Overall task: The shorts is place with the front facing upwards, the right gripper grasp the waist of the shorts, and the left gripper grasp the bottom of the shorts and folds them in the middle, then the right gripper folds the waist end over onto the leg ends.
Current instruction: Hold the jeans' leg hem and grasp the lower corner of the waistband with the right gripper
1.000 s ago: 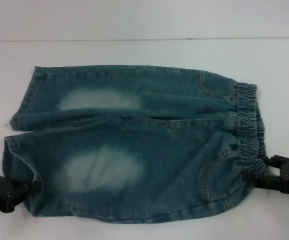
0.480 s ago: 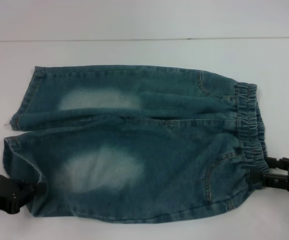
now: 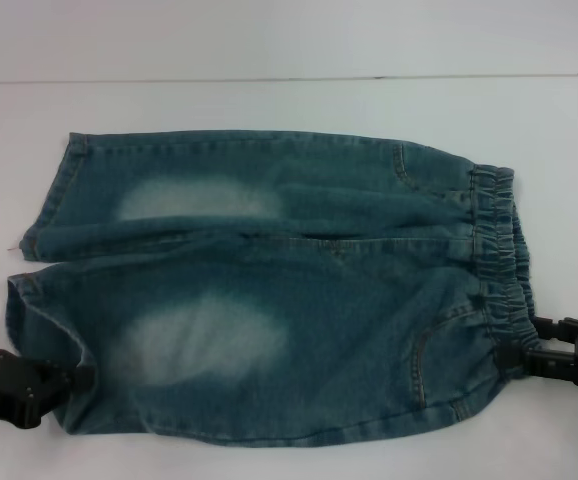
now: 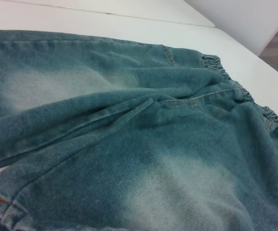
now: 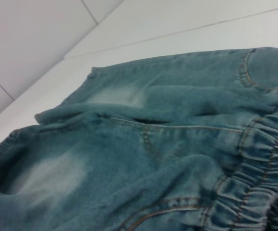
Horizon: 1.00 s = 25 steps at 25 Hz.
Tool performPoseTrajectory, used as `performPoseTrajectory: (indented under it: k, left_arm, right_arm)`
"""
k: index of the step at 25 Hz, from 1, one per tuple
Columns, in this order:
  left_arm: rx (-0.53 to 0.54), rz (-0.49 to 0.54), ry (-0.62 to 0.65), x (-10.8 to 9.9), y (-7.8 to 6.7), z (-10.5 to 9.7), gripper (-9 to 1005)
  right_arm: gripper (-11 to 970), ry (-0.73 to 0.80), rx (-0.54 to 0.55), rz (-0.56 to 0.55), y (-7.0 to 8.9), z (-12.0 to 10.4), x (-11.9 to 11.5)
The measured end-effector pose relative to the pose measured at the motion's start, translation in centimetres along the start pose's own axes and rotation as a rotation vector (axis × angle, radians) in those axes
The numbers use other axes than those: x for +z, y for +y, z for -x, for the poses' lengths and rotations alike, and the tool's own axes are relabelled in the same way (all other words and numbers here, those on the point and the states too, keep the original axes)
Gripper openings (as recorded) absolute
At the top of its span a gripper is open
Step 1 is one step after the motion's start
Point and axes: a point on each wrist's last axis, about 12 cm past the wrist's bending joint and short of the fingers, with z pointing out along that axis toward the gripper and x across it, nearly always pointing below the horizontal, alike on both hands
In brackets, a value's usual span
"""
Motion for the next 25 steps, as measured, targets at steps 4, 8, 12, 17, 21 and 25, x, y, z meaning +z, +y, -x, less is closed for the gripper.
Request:
performPoseTrajectory:
  k: [4,8,12,17,21,25]
  left_arm:
    - [0.0,-0.001,0.0,0.0,0.0,0.0,-1]
    - [0.001,-0.001,-0.003,-0.1,0.0,0.1,-1]
    - [0.004,-0.004,-0.004,0.1,0.0,0.3,-1]
    - [0.007,-0.006,-0.002,0.2,0.0,0.4,-2]
    - [0.007,-0.006,-0.003,0.2,0.0,0.4,-2]
    - [0.007,-0.008,-0.007,0.2,0.0,0.4,-2]
  right_arm:
    - [915,-0.001,0.007,0.036,0.4,0.2,0.1]
    - [914,-0.02,0.012,0.075,0.8,0.5,-0.2]
    - [915,-0.031,0.011,0.077,0.7,0.6,-0.4]
    - [914,-0.017,0.004,0.074,0.8,0.6,0.1]
    - [912,-0.006,0.002,0.089,1.0,0.7,0.4]
    - [909,0.022,-0.015,0.122,1.1,1.0,0.1]
